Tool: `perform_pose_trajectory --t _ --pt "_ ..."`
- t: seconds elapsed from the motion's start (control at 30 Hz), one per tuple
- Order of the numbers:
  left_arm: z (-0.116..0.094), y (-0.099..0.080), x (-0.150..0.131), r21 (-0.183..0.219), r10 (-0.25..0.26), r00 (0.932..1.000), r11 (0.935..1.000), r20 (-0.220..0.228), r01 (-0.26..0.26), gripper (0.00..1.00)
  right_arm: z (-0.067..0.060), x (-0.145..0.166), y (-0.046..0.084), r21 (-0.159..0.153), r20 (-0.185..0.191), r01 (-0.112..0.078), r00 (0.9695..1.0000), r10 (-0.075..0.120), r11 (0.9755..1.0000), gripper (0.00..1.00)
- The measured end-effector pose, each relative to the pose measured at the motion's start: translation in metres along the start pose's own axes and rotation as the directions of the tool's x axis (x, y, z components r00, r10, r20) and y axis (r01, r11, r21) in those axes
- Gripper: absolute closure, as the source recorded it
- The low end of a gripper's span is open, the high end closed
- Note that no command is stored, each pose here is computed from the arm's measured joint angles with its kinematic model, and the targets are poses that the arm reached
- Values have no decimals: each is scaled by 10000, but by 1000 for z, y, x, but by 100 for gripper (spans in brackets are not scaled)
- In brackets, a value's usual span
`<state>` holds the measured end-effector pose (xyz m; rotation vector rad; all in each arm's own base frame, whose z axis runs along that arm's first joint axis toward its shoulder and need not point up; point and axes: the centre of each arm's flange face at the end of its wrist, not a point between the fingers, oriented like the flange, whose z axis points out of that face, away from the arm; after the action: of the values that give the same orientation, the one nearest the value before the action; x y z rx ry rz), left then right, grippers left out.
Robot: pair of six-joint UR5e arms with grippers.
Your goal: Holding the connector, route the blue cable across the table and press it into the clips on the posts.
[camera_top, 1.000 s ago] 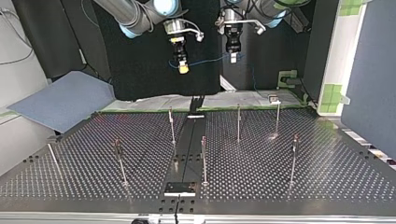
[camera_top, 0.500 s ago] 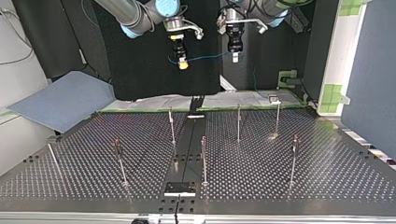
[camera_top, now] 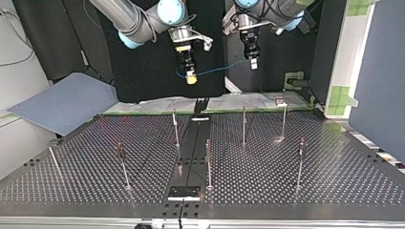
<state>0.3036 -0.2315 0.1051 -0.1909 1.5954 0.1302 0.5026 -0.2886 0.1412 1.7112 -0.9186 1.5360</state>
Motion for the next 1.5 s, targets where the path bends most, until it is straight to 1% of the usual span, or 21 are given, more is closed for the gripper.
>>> perform_pose_trajectory --t 0.03,0.2,0.3,0.37,0.47,0.53,0.63,0.8,0.9,0.93,1.07,1.3,1.33,1.43,1.5 --pt "2 -1 -3 -48 -66 10000 10000 53 66 100 2 9 -2 101 -97 -63 9999 64 9999 100" --pt "18 -5 -25 -381 -361 9987 9986 374 375 100 8 43 -7 486 -438 -220 9987 241 9986 100" --pt "27 -6 -39 -583 -494 9972 9969 569 527 100 11 64 -10 736 -647 -381 9970 429 9966 100" --pt "32 -6 -48 -747 -556 9961 9954 691 607 100 12 80 -13 916 -799 -508 9951 582 9945 100" --pt "39 -4 -61 -985 -620 9946 9927 838 701 100 14 103 -15 1088 -1005 -607 9923 717 9922 100" --pt "41 -2 -69 -1103 -636 9939 9912 895 734 100 17 112 -17 1205 -1027 -616 9919 742 9908 100" --pt "44 1 -81 -1253 -652 9931 9891 972 772 100 23 116 -21 1405 -955 -602 9927 741 9882 100" --pt "49 6 -104 -1554 -731 9904 9837 1171 910 100 32 112 -27 1612 -736 -613 9945 739 9850 100" --pt "51 7 -117 -1602 -811 9885 9819 1277 1013 100 37 112 -30 1777 -694 -611 9948 745 9822 100" --pt "51 8 -121 -1611 -830 9880 9815 1303 1037 100 39 114 -31 1844 -695 -609 9948 748 9810 100" --pt "51 11 -135 -1664 -895 9863 9796 1386 1123 100 43 122 -35 2023 -712 -603 9946 761 9775 100" --pt "49 21 -158 -1821 -948 9846 9758 1470 1211 100 48 142 -44 2319 -726 -589 9943 777 9709 100" --pt "49 23 -161 -1818 -955 9843 9757 1484 1221 100 49 146 -46 2376 -738 -586 9942 782 9696 100" --pt "49 26 -173 -1812 -1017 9822 9748 1580 1301 100 52 157 -50 2518 -827 -590 9932 822 9660 100" --pt "51 28 -184 -1833 -1081 9796 9731 1696 1392 100 54 163 -52 2579 -902 -604 9922 863 9643 100"
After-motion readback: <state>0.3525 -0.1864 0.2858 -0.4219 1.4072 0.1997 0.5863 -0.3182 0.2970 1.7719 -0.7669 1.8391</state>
